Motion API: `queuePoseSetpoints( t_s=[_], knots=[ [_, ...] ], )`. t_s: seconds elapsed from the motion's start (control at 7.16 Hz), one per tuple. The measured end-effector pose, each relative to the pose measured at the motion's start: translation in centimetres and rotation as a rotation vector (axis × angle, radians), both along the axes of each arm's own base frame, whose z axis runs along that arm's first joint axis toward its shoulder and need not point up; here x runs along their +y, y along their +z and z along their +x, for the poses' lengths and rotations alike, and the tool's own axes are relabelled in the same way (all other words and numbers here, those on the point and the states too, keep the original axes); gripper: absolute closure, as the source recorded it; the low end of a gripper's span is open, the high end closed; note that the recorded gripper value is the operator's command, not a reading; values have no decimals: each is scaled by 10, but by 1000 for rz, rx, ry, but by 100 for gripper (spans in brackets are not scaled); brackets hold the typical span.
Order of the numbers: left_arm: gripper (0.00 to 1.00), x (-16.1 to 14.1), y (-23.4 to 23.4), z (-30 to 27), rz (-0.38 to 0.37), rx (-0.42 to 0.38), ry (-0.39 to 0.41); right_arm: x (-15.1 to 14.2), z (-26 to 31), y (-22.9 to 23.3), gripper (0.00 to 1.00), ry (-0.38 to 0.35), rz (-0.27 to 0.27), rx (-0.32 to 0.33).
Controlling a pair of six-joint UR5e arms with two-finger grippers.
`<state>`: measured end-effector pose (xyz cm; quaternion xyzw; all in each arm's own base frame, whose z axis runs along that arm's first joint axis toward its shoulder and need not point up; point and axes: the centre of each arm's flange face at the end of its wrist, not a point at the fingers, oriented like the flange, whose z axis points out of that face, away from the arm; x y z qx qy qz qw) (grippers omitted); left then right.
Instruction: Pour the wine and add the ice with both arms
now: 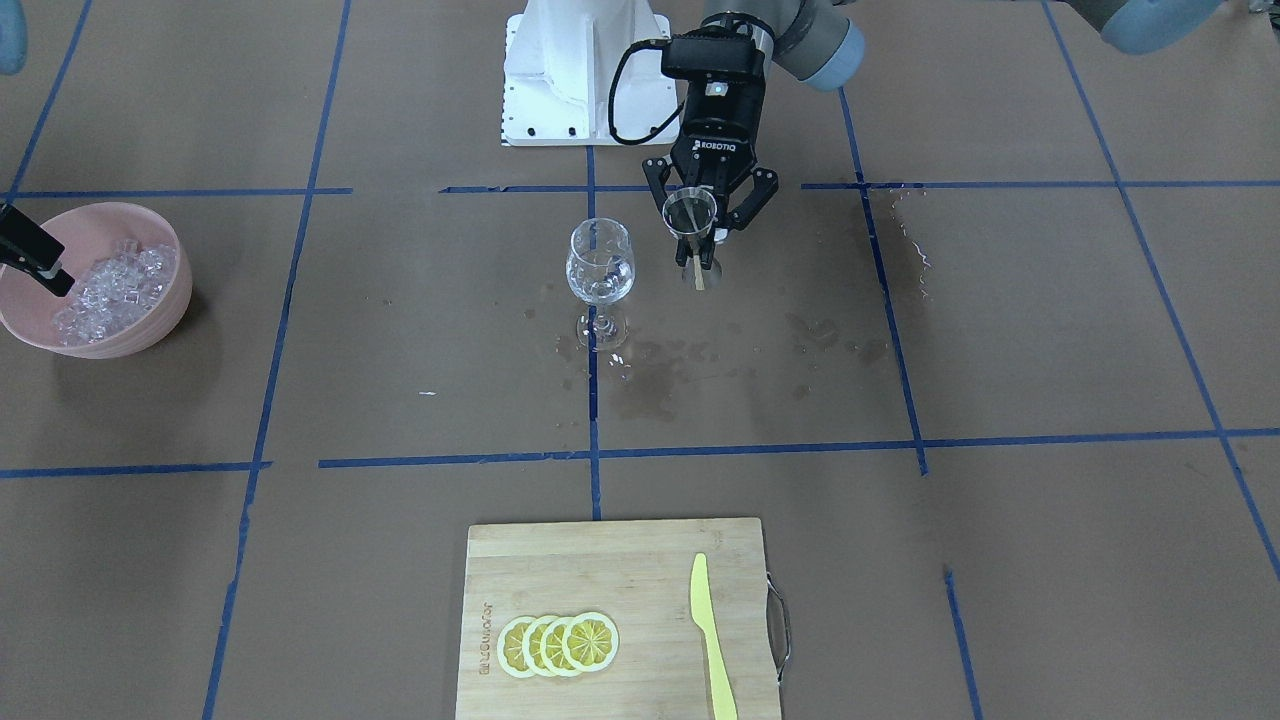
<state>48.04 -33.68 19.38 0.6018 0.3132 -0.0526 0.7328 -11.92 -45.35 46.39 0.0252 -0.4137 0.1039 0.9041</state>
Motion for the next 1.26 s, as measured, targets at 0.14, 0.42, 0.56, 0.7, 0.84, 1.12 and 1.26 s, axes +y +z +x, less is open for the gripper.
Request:
queuePoseSetpoints(
  t_s=[0.14,0.42,0.56,0.7,0.84,1.12,1.26],
  knots=[
    [100,5,0,4,11,-27,11,0,0,0,0,0,1,0],
    [100,11,-3,8,40,-83,27,0,0,-1,0,-1,1,-1],
    [100,13,-4,10,53,-110,32,0,0,0,0,0,1,0],
    [100,16,-5,13,69,-141,29,0,0,0,0,0,0,0],
    [100,22,-5,17,84,-177,16,0,0,0,0,0,0,0],
    [100,26,-4,21,125,-279,8,0,0,0,0,0,0,0],
    [100,26,-4,21,152,-345,5,0,-1,0,0,-1,0,0]
  ],
)
